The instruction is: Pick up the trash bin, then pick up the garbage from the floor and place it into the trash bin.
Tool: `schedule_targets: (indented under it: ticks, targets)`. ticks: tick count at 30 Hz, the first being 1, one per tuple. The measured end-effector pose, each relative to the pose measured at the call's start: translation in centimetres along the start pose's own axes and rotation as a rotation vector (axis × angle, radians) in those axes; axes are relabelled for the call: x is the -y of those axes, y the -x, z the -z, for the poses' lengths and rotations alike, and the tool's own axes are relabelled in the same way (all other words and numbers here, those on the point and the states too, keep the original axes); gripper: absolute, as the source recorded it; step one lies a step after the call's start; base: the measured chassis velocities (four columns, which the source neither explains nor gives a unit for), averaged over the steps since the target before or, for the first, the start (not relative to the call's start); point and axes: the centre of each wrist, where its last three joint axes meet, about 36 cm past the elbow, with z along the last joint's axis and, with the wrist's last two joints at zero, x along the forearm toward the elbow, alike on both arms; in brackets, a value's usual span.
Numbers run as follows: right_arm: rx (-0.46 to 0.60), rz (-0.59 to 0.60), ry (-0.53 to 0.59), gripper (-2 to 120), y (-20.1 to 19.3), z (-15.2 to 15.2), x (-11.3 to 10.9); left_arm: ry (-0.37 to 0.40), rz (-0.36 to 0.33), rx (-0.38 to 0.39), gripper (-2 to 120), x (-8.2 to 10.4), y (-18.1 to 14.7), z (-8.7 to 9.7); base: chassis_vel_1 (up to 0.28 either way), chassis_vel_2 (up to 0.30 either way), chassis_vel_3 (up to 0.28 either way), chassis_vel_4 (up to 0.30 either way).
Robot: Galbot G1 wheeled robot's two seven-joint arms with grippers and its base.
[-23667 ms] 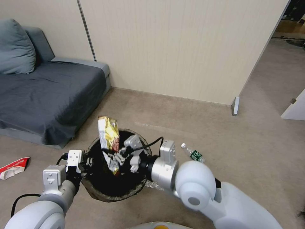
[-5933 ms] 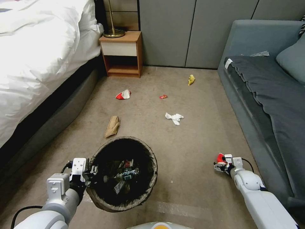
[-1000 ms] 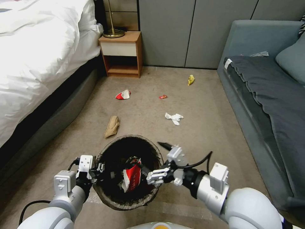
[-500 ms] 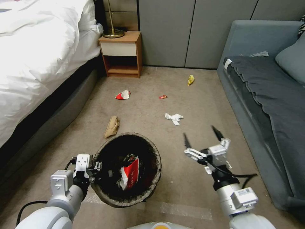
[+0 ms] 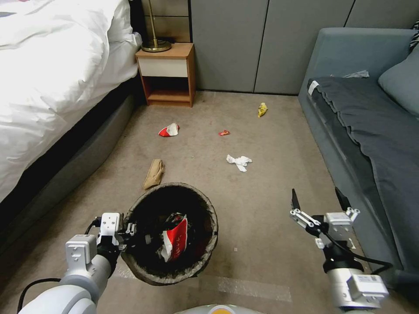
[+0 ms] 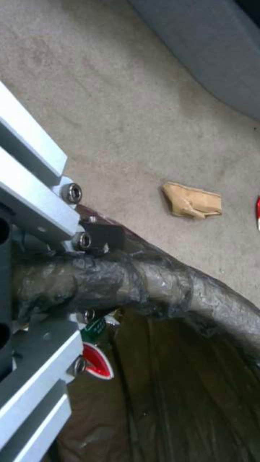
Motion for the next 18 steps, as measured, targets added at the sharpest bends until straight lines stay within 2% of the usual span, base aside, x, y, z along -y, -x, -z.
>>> schedule_targets:
  ticks: [18]
  targets:
    - [-0.012,-0.042,0.012,100,-0.60,-0.35,-0.54,-0.006,-0.005,-0.001,1,0.18,0.03,-0.05,-0.014,0.010,0.013,-0.009]
